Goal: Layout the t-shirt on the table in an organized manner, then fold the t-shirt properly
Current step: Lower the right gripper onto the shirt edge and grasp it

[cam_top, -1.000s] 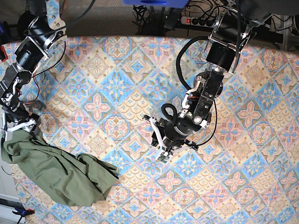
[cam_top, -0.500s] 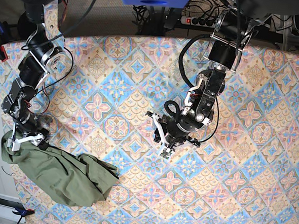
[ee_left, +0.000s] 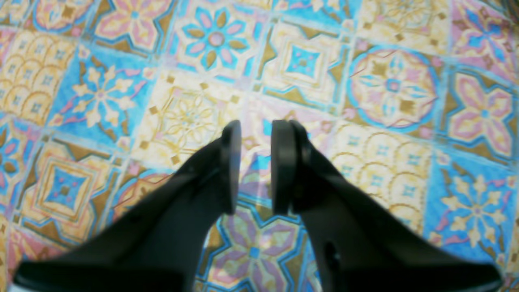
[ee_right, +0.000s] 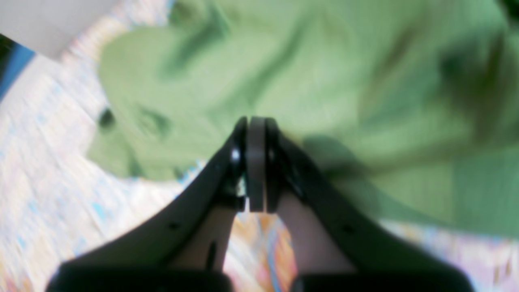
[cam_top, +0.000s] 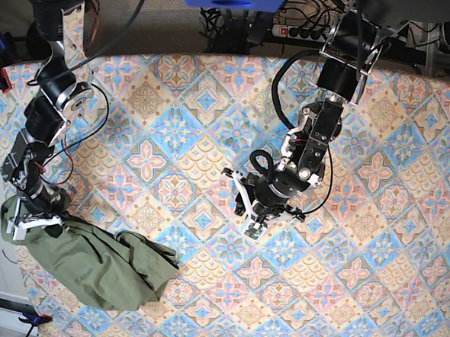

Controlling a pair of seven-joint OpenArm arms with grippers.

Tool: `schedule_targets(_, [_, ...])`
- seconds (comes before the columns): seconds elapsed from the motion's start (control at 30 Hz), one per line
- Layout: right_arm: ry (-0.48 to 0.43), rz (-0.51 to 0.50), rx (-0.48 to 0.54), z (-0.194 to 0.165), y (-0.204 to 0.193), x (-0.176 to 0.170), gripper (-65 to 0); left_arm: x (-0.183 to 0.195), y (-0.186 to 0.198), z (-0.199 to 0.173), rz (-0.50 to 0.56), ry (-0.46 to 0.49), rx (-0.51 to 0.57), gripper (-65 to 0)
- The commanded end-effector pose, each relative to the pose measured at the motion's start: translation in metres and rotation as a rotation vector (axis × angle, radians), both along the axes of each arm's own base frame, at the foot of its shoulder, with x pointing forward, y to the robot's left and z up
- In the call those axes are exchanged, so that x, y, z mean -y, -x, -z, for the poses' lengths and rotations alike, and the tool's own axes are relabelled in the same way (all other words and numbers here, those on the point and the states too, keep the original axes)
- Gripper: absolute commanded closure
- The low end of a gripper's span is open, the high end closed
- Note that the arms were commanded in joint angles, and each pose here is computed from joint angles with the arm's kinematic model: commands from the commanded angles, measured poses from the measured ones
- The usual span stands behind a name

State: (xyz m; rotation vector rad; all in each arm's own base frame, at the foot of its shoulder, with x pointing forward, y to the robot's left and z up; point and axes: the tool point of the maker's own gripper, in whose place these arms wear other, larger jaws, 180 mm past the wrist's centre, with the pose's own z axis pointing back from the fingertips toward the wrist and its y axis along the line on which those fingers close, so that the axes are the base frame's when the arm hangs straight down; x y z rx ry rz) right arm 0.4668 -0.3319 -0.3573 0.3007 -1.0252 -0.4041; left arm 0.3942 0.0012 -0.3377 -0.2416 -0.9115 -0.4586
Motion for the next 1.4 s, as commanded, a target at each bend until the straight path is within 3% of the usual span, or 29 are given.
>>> schedule_targets(0.0, [0.037,0.023,0.092,-0.036,-0.013,0.017,-1.1,0.006,-0.01,-0.021,0.005,0.028,0.061,-13.8])
schedule_targets(0.23, [0.242,0.019,0.055,-0.056,0.027,0.045,-0.7,0.005,-0.01,-0.021,0.005,0.027,0.063,-13.8])
schedule_targets(0.33, [0.287,0.015,0.027,-0.057,0.04,0.049,-0.8,0.005,-0.01,-0.021,0.005,0.027,0.063,-13.8])
schedule_targets(0.5, [0.275,0.014,0.017,-0.05,0.041,0.048,-0.7,0.005,-0.006,-0.016,0.005,0.027,0.05,-13.8])
schedule_targets(0.73, [0.165,0.009,-0.056,-0.001,0.047,0.037,-2.1,0.005,-0.006,-0.015,0.005,0.027,0.047,-13.8])
schedule_targets(0.9, [0.139,0.01,-0.069,0.009,0.049,0.034,-19.4,0.005,-0.006,-0.015,0.005,0.027,0.047,-13.8])
schedule_targets(1.13, [0.102,0.064,-0.055,0.009,0.056,0.046,-51.2,0.005,-0.003,-0.011,0.004,0.027,0.038,-13.8])
schedule_targets(1.27, [0.1,0.066,-0.053,0.009,0.056,0.046,-57.7,0.005,-0.002,-0.011,0.004,0.027,0.037,-13.8])
schedule_targets(1.37, [0.099,0.066,-0.042,0.004,0.052,0.046,-58.2,0.005,-0.002,-0.011,0.004,0.027,0.037,-13.8])
